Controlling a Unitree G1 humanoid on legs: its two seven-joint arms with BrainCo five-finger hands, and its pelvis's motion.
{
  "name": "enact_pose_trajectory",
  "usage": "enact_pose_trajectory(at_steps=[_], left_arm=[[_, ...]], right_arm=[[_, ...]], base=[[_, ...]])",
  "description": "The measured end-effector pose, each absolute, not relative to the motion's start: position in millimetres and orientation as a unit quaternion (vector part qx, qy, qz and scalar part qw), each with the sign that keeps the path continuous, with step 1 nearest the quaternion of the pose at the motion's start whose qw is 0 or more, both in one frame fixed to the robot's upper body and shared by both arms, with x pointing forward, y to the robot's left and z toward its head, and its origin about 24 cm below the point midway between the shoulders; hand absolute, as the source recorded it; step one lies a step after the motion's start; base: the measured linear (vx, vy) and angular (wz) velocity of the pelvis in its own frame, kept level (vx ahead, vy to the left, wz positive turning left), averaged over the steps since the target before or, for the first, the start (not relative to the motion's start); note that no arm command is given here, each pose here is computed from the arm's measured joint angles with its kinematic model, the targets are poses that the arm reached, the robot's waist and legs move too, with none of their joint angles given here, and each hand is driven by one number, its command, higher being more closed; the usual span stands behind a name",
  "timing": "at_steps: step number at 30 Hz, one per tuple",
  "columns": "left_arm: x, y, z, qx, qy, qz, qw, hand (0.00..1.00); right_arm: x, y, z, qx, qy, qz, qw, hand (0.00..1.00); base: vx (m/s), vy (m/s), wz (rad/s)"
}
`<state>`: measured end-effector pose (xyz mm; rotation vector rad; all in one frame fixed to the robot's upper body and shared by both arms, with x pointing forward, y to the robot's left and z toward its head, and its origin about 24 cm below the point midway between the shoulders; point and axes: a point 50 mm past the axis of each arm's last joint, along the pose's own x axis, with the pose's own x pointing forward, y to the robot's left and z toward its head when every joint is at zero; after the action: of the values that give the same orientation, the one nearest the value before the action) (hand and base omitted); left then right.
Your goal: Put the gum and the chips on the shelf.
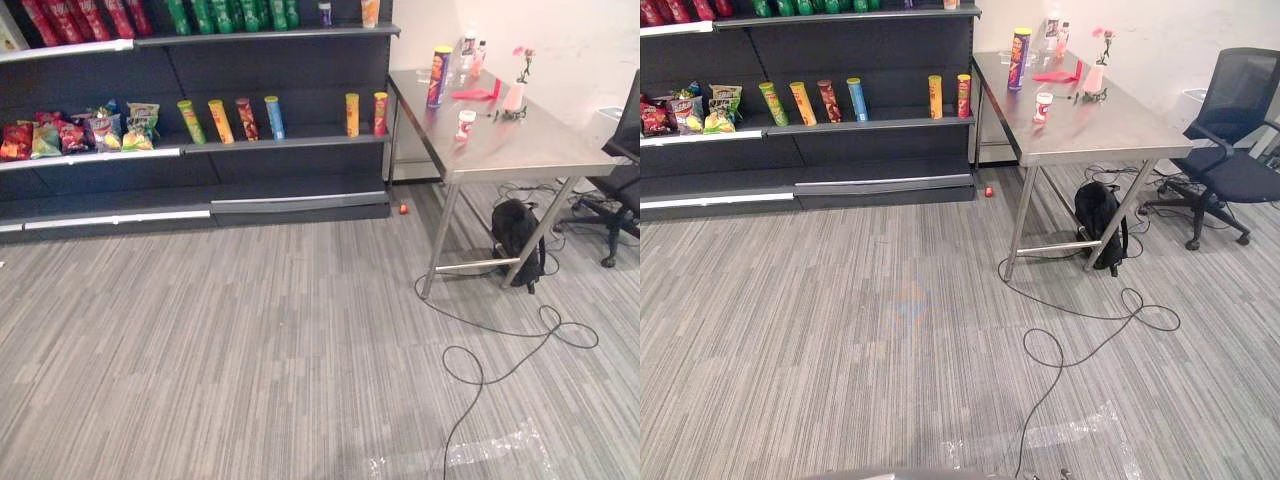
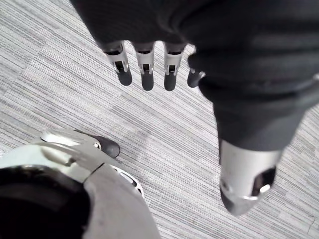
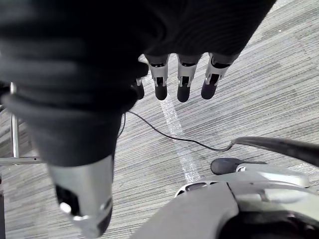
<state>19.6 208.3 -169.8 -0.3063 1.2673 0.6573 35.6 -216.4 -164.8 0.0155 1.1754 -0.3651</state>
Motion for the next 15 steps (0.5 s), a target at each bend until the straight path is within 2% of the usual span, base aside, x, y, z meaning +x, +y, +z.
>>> enact_pose_trajectory(at_steps=[13,15], left_arm=[[23.3,208.9,-168.9,-0.136,0.568,0.299,0.755,0.00],[23.7,209.2,-168.9,-0.137,0.568,0.296,0.755,0.00]], right_arm=[[38.5,-215.4,-164.9,0.015,0.547,-0.173,0.819,0.00],[38.8,-215.0,-165.2,0.048,0.545,-0.185,0.817,0.00]], base=[[0.02,-0.002,0.01],[-0.03,-0.027,-0.05]])
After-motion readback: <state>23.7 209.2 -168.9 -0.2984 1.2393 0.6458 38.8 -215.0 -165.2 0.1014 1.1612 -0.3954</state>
